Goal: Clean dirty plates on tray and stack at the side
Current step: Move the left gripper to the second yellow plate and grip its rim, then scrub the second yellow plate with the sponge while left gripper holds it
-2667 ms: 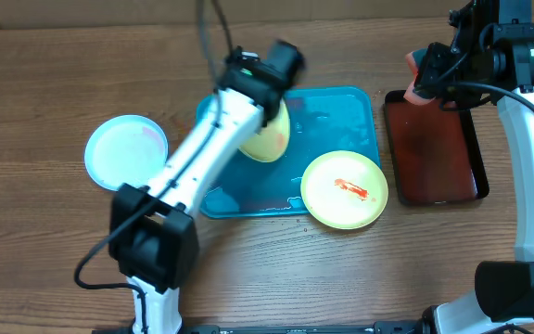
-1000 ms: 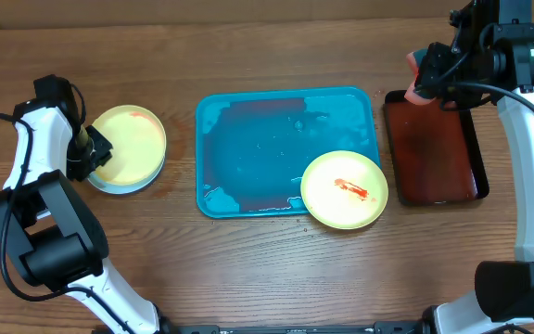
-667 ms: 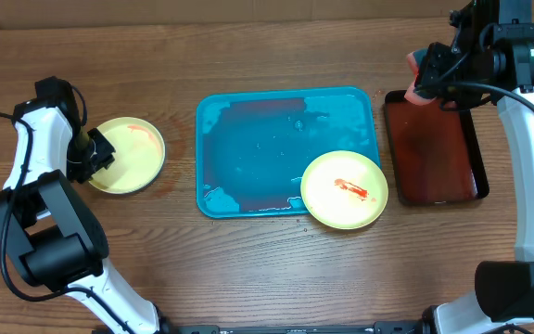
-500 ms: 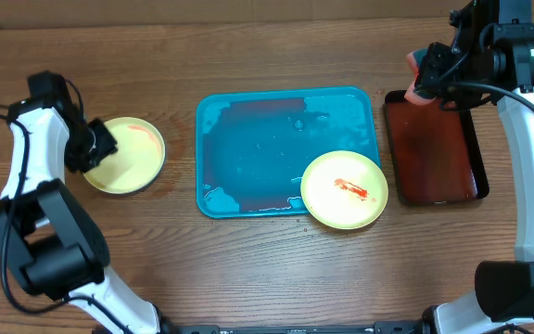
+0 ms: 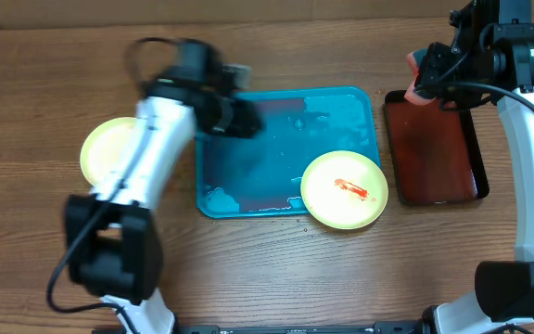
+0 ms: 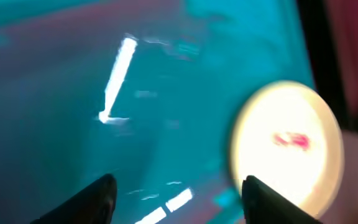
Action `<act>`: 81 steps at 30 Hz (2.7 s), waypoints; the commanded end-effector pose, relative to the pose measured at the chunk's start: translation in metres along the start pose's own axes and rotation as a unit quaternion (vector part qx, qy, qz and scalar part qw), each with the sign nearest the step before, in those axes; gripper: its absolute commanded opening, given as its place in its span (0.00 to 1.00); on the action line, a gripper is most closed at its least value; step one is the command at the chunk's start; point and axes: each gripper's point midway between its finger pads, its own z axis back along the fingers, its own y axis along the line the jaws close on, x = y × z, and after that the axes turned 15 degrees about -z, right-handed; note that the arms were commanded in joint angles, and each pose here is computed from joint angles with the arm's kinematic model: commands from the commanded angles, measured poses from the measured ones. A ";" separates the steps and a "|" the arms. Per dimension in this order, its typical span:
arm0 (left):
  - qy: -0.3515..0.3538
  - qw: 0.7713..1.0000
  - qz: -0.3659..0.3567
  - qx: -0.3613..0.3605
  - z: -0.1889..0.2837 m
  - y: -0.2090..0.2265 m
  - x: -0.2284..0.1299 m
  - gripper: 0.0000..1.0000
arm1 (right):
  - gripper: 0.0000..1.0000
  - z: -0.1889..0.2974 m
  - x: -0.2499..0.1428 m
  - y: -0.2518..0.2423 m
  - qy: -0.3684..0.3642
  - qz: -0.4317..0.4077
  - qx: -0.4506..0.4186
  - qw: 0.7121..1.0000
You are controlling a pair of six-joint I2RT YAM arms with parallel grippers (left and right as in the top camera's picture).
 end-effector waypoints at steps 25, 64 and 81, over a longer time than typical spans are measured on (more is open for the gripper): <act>0.137 0.981 -0.137 -0.023 -0.125 -0.055 -0.053 0.51 | 0.04 0.013 0.004 0.003 -0.017 0.002 0.011 1.000; 0.159 0.965 0.168 0.127 -0.085 0.049 -0.059 0.04 | 0.04 -0.125 -0.086 0.083 0.129 0.064 0.013 0.989; 0.163 0.966 0.168 0.106 -0.086 0.042 -0.060 0.04 | 0.04 -0.234 -0.155 0.048 0.235 0.043 -0.088 0.967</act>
